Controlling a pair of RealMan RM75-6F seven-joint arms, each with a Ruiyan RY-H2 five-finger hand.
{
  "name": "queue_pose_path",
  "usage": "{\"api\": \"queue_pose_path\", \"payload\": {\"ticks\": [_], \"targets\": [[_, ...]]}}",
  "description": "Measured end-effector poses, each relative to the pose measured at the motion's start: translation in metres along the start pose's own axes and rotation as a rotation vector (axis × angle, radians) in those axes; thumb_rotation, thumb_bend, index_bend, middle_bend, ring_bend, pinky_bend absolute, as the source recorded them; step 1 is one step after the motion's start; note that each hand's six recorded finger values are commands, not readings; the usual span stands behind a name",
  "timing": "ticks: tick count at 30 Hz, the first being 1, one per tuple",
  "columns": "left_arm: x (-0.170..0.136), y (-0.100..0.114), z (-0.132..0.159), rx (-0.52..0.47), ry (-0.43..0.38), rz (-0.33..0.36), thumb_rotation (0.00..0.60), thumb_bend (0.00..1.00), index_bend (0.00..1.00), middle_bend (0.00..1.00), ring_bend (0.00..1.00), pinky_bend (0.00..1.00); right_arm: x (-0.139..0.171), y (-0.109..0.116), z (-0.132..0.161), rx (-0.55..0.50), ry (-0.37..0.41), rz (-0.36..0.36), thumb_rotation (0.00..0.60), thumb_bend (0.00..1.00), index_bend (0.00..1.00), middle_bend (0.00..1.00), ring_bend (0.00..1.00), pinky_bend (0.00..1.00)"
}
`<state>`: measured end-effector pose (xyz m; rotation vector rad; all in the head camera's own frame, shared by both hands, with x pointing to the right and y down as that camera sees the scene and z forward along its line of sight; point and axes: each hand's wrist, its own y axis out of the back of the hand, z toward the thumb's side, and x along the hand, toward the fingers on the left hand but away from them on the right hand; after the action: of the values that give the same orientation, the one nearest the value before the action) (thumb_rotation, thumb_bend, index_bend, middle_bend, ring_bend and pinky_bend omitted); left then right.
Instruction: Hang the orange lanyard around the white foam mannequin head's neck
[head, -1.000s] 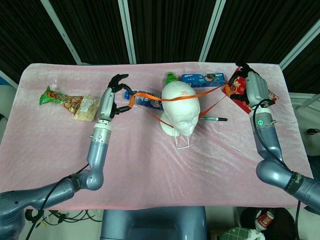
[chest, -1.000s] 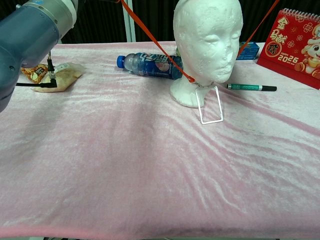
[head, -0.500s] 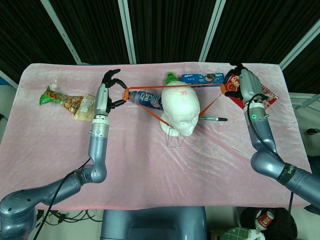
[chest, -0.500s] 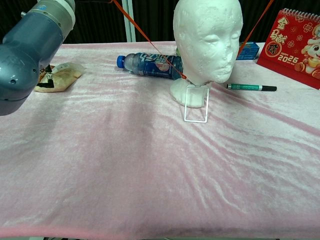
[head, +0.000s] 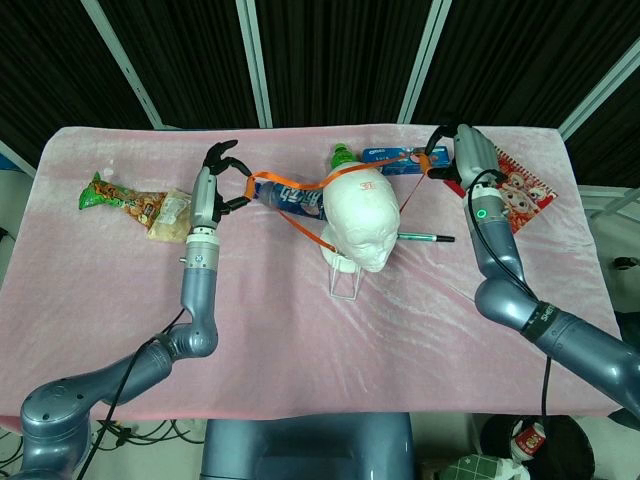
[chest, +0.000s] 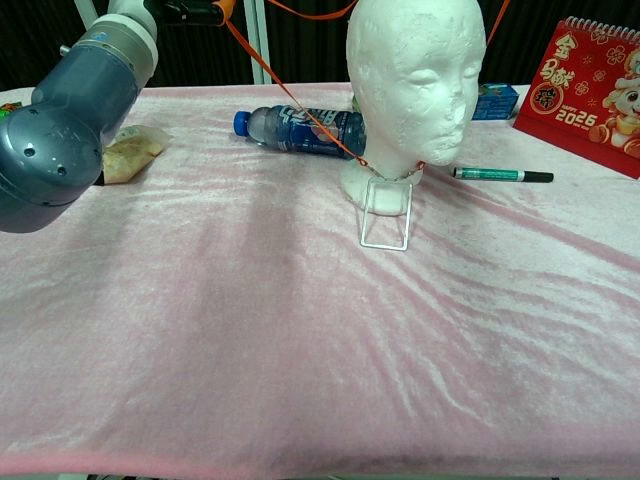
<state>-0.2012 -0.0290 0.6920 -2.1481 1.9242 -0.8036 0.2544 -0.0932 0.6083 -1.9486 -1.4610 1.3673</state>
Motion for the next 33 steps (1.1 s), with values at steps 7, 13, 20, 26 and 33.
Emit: {"api": "queue_pose_path", "payload": {"ticks": [7,13,20,26,33], "targets": [[0.007,-0.001,-0.003,0.000,0.012,0.004,0.600,0.45,0.58,0.15,0.00,0.00,-0.015,-0.006,0.004,0.010,-0.015,-0.002,0.600,0.47,0.71,0.17,0.18,0.16],[0.011,0.000,-0.014,0.032,0.038,0.011,0.600,0.43,0.57,0.14,0.00,0.00,-0.026,-0.012,-0.005,0.033,-0.046,0.011,0.600,0.47,0.71,0.16,0.18,0.17],[0.011,-0.005,-0.034,0.086,0.092,-0.009,0.600,0.21,0.40,0.09,0.00,0.00,-0.032,-0.019,-0.017,0.070,-0.075,0.045,0.600,0.29,0.44,0.13,0.16,0.16],[0.011,-0.014,-0.043,0.131,0.123,-0.050,0.600,0.10,0.31,0.06,0.00,0.00,-0.032,-0.023,-0.025,0.114,-0.080,0.104,0.600,0.11,0.23,0.08,0.14,0.15],[0.011,-0.015,-0.037,0.125,0.104,-0.058,0.600,0.07,0.30,0.05,0.00,0.00,-0.029,-0.022,-0.026,0.096,-0.081,0.142,0.600,0.03,0.16,0.07,0.13,0.14]]}}
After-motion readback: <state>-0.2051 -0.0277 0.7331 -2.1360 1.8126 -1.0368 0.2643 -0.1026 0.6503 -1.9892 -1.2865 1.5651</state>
